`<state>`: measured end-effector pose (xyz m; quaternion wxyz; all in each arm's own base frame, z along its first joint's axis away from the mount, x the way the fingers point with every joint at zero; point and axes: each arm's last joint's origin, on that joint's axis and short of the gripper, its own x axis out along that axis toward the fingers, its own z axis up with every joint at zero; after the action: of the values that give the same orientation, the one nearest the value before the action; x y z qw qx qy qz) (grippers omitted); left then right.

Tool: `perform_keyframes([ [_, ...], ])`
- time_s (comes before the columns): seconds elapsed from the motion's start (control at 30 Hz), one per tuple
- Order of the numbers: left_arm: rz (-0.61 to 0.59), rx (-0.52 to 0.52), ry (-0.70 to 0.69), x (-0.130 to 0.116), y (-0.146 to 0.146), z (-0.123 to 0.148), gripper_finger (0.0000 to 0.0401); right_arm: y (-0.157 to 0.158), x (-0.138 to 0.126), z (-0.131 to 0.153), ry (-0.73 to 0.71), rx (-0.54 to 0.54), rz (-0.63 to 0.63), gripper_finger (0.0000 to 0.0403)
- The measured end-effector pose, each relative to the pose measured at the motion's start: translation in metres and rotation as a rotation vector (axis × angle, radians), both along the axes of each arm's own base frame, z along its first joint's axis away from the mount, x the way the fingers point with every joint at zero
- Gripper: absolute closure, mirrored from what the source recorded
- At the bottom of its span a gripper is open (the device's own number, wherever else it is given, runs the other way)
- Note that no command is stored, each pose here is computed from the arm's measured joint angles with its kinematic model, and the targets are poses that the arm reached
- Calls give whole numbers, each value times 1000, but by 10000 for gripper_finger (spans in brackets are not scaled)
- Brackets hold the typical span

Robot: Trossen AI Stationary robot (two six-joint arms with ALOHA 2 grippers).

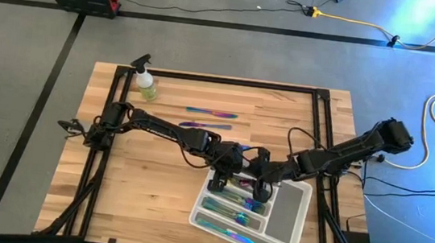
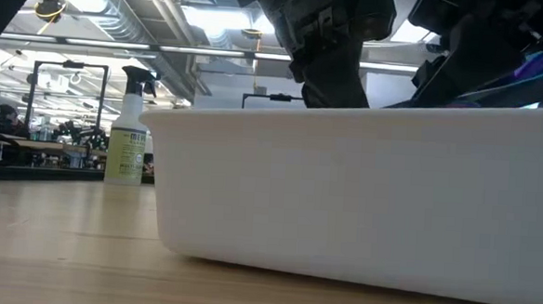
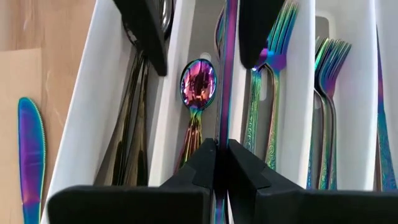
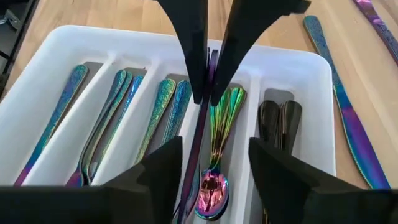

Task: Sort silverware
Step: Put the purple knife into the white silverware tray

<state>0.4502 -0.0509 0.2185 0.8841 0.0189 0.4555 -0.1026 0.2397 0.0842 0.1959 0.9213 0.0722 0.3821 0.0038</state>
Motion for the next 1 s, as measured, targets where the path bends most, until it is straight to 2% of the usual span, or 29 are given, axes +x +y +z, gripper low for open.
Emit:
perform_keyframes([
  [0.27, 5, 1, 4, 0, 1, 0, 396, 3, 5, -10, 34, 12, 6, 306],
  [0.4, 2, -1, -1, 0, 1, 1, 396, 5, 10, -11, -1, 39, 17, 326],
  [1.0, -3, 0, 3, -1, 1, 1, 396, 7, 16, 1, -36, 79, -11, 334],
])
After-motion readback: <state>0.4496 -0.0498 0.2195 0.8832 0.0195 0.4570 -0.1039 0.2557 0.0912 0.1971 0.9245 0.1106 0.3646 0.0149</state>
